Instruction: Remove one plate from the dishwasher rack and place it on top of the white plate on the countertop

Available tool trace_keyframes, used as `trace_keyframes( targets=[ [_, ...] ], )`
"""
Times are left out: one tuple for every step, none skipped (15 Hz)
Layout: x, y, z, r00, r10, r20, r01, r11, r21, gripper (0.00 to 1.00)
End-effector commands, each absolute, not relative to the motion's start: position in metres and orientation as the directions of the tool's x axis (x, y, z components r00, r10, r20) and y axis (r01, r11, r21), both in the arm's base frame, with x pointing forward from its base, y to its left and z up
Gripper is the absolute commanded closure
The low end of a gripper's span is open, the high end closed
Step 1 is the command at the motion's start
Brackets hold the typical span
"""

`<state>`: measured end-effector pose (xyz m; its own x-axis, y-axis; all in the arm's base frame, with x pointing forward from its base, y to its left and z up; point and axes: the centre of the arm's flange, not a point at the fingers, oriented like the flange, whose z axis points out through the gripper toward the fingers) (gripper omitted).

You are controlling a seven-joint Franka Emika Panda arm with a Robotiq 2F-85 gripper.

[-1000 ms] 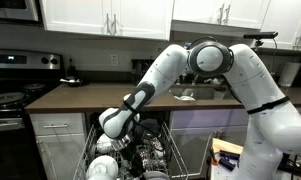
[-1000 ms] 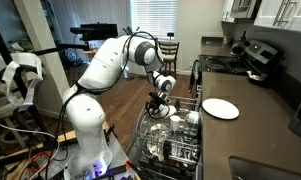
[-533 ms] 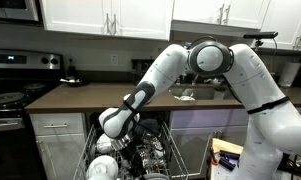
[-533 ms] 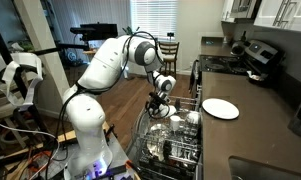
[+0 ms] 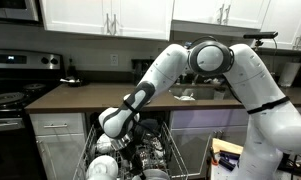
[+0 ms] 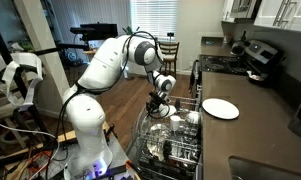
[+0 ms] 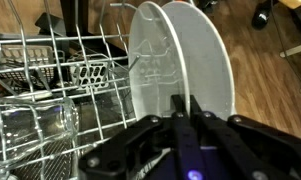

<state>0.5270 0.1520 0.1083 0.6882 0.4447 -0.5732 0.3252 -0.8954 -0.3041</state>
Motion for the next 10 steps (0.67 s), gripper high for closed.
trace_keyframes(
  targets=[
    [0.525, 0.153, 0.127, 0.692, 0.457, -0.559, 0.319, -0.888, -0.331, 0.98],
    [0.525, 0.153, 0.129, 0.690, 0.470, -0.550, 0.324, -0.880, -0.347, 0.98],
    [0.524, 0.152, 0.131, 0.689, 0.481, -0.542, 0.328, -0.874, -0.360, 0.98],
    [0.524, 0.150, 0.134, 0.690, 0.489, -0.534, 0.331, -0.869, -0.367, 0.98],
    [0.524, 0.149, 0.137, 0.693, 0.494, -0.525, 0.335, -0.865, -0.373, 0.98],
    [0.524, 0.150, 0.141, 0.695, 0.505, -0.512, 0.341, -0.859, -0.383, 0.98],
    [0.525, 0.150, 0.143, 0.697, 0.510, -0.504, 0.344, -0.854, -0.390, 0.98],
    [0.526, 0.151, 0.146, 0.696, 0.521, -0.494, 0.349, -0.847, -0.400, 0.98],
    [0.528, 0.152, 0.147, 0.696, 0.530, -0.484, 0.354, -0.840, -0.411, 0.98],
    [0.528, 0.152, 0.149, 0.697, 0.535, -0.478, 0.357, -0.837, -0.416, 0.98]
  ],
)
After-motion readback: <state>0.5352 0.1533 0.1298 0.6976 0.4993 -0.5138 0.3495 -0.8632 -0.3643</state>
